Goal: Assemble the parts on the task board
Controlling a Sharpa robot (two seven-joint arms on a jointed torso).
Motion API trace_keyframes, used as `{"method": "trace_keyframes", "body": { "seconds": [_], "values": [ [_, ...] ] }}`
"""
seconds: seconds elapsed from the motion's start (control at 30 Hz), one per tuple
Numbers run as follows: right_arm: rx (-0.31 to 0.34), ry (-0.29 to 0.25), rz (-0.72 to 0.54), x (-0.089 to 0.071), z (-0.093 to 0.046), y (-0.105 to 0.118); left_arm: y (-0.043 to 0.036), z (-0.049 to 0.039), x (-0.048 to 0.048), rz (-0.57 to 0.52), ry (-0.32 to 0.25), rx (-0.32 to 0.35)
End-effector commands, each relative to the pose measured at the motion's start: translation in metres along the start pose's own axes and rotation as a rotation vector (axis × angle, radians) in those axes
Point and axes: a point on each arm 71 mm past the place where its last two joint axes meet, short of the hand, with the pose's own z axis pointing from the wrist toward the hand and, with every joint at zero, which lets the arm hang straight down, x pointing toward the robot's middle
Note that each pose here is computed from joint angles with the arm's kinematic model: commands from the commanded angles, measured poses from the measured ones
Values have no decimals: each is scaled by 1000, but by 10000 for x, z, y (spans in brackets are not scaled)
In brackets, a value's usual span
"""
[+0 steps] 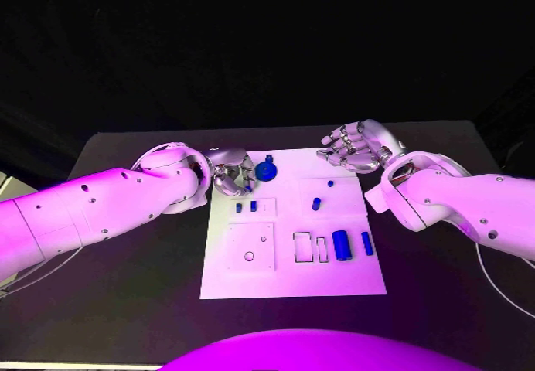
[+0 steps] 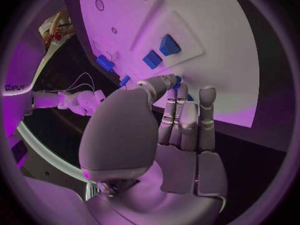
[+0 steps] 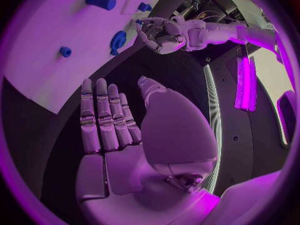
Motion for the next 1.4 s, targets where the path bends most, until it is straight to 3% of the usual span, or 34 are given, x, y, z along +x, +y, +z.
{"method": "trace_keyframes", "body": {
  "seconds": [0.03, 0.53, 1.4],
  "values": [
    [-18, 2, -1, 7, -2, 14, -2, 9, 30, -10, 26, -7],
    [-17, 3, -1, 9, -2, 10, 4, 24, 102, -22, 52, -3],
    [-14, 1, -2, 6, -3, -1, 29, 18, 98, -36, 40, -10]
  ]
}}
